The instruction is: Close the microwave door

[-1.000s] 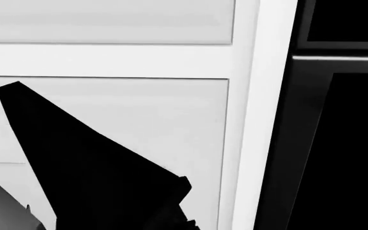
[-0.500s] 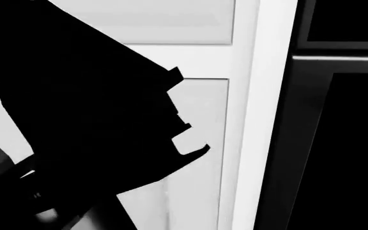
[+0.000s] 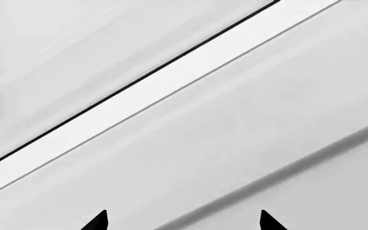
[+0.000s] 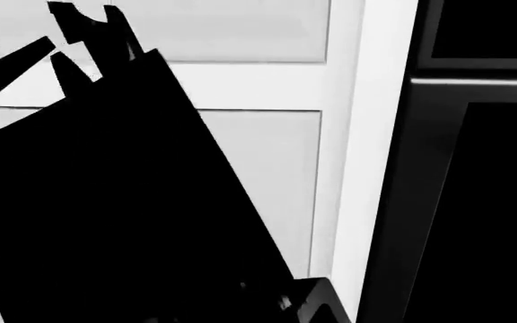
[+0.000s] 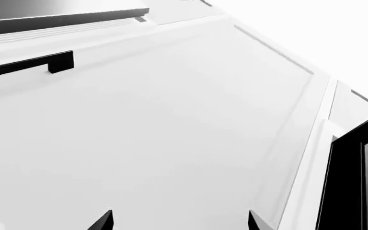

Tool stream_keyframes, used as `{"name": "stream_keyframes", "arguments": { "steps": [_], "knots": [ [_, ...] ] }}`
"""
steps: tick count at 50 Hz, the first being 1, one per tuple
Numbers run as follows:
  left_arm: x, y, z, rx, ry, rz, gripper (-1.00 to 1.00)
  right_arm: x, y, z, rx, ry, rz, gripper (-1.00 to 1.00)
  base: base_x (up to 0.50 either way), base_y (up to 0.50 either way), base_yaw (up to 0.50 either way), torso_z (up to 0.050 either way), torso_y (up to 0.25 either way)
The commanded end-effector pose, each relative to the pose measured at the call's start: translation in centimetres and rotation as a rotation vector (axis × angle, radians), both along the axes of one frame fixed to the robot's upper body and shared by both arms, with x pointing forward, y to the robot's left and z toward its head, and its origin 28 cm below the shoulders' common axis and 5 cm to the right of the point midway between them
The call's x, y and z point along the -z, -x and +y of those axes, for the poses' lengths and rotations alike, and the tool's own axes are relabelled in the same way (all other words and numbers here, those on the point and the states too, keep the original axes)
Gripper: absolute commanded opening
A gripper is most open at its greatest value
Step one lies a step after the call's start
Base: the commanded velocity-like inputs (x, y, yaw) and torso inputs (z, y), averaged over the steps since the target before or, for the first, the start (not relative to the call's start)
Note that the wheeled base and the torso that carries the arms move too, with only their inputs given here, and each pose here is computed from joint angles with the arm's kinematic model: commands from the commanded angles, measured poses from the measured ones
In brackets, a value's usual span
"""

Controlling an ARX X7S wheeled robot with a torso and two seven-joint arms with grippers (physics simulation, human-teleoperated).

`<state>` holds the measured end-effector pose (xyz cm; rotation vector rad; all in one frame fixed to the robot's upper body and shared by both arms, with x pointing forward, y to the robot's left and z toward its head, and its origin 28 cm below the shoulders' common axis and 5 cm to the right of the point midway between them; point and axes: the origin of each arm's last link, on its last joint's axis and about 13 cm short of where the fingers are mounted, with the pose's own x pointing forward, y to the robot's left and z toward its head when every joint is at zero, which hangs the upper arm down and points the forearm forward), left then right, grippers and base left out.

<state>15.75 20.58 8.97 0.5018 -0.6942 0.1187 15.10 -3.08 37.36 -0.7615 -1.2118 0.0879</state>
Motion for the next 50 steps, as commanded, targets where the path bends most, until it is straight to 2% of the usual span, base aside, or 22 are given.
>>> {"name": "stream_keyframes", "arguments": {
  "steps": [1, 11, 18, 25, 32, 39, 50],
  "knots": [
    [-0.1, 0.0, -0.1, 0.003, -0.003, -0.002, 1.0, -2.3, 0.4, -0.8, 0.044, -0.029, -0.027, 1.0, 0.0, 0.0, 0.0, 0.0, 0.0],
    [-0.2, 0.0, -0.1, -0.003, -0.009, -0.002, 1.0, -3.1, -1.1, -2.1, 0.106, -0.101, -0.016, 1.0, 0.0, 0.0, 0.0, 0.0, 0.0],
    [-0.2, 0.0, -0.1, 0.0, -0.008, -0.004, 1.0, -4.2, -1.4, -2.4, 0.133, -0.108, -0.02, 1.0, 0.0, 0.0, 0.0, 0.0, 0.0],
    [-0.1, 0.0, -0.2, 0.003, -0.008, -0.004, 1.0, -4.9, -0.9, -2.3, 0.139, -0.091, -0.038, 1.0, 0.0, 0.0, 0.0, 0.0, 0.0],
    [-0.2, 0.0, -0.2, 0.005, -0.009, -0.005, 1.0, -7.8, 0.3, -2.2, 0.14, -0.093, -0.084, 1.0, 0.0, 0.0, 0.0, 0.0, 0.0],
    [-0.3, 0.0, -0.2, 0.009, -0.008, -0.007, 1.0, -9.2, 0.7, -3.1, 0.137, -0.158, -0.096, 1.0, 0.0, 0.0, 0.0, 0.0, 0.0],
    [-0.4, -0.1, -0.3, 0.014, -0.003, -0.01, 1.0, -10.3, 0.9, -3.6, 0.189, -0.158, -0.097, 1.0, 0.0, 0.0, 0.0, 0.0, 0.0]
  ]
}}
